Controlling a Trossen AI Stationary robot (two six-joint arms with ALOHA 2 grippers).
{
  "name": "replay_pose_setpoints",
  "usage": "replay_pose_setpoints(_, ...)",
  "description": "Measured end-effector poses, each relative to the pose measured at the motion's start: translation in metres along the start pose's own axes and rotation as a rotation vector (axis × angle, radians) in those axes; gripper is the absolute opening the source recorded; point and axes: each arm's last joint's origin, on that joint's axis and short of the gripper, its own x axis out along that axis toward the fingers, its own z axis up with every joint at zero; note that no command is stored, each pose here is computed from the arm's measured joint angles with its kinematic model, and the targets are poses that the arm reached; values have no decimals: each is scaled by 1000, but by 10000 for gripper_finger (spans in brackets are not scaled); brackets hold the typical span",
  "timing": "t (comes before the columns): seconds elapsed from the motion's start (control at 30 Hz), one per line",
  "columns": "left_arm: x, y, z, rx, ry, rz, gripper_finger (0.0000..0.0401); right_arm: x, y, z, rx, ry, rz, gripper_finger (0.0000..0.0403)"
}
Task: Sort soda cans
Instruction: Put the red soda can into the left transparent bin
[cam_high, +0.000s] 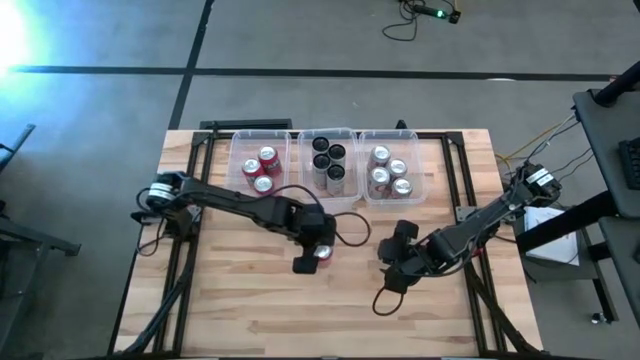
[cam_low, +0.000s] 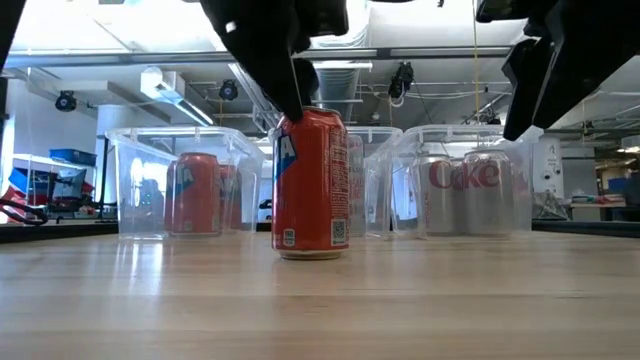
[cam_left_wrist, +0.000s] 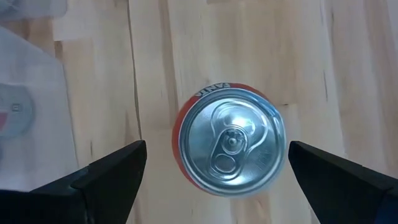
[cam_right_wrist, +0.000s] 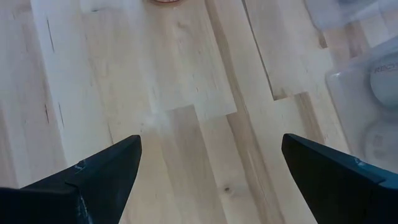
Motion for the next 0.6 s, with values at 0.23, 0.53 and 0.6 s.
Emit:
replay_pose_setpoints(0.23, 18, -2, -1, 45, 37, -2, 378, 1, 0, -1, -1, 2, -2, 384)
replay_pose_setpoints(0.53, 40, -5, 1, 40, 73, -4, 355, 6, -1, -4, 0, 1, -2, 384)
replay_pose_setpoints(0.6, 40, -5, 4, 37, 68, -4, 345, 7, -1, -6, -1, 4, -5, 384)
